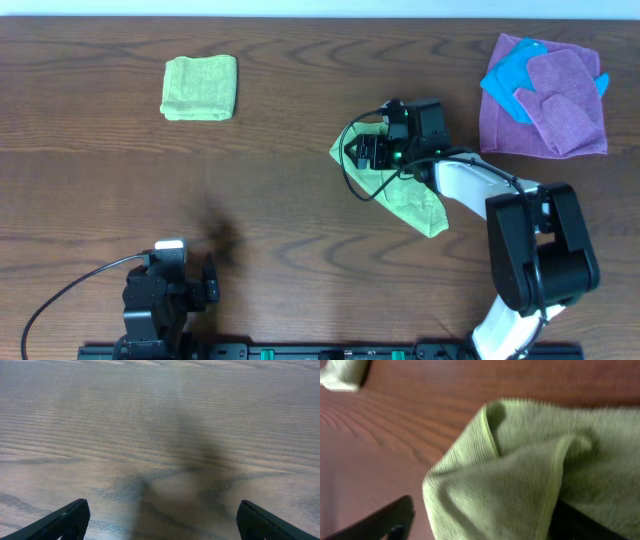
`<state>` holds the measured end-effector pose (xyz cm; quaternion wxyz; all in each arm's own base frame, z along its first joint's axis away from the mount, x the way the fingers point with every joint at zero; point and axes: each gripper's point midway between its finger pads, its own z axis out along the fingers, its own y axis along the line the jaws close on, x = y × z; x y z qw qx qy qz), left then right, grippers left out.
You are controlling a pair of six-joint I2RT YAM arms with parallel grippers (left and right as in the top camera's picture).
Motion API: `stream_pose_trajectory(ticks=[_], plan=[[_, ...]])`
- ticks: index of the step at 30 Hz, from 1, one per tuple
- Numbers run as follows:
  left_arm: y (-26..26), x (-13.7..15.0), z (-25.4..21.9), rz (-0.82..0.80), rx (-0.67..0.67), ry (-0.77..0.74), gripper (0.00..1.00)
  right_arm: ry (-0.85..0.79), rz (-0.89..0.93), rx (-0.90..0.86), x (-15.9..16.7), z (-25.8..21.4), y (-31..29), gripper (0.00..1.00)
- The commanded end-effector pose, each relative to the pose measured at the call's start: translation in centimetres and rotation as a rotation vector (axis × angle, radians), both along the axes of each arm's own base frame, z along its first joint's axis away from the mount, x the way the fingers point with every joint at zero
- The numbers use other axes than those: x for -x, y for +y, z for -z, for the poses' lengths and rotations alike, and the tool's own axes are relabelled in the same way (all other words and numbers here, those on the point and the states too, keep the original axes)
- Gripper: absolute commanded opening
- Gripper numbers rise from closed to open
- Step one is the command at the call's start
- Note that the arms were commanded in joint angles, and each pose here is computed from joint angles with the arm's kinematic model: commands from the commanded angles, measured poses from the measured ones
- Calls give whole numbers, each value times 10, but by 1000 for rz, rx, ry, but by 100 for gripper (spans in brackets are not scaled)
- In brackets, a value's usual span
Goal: Fold the cloth
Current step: 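Carry the green towel to table center and lay it down with right gripper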
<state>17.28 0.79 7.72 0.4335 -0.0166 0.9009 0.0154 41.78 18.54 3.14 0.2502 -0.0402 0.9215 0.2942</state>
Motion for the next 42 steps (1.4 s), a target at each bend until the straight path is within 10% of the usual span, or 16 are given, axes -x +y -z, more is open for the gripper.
stream_pose_trajectory(ticks=[1,6,21,23,25,27,42], plan=[[0,8,24,10,-17,77,95,-74,-4,-15,-20,-24,3,56],[0,8,24,10,-17,77,95,-70,-66,-122,-19,-46,25,29],[0,8,24,10,-17,77,95,254,-271,-178,76,-27,91,8],[0,8,24,10,-17,77,95,285,-281,-175,86,-25,99,17],[0,8,24,10,-17,77,95,295,-302,-169,93,-24,106,82],[0,8,24,10,-17,77,95,296,-314,-167,97,-24,110,97],[0,8,24,10,-17,77,95,-39,-421,-69,85,-105,106,99]])
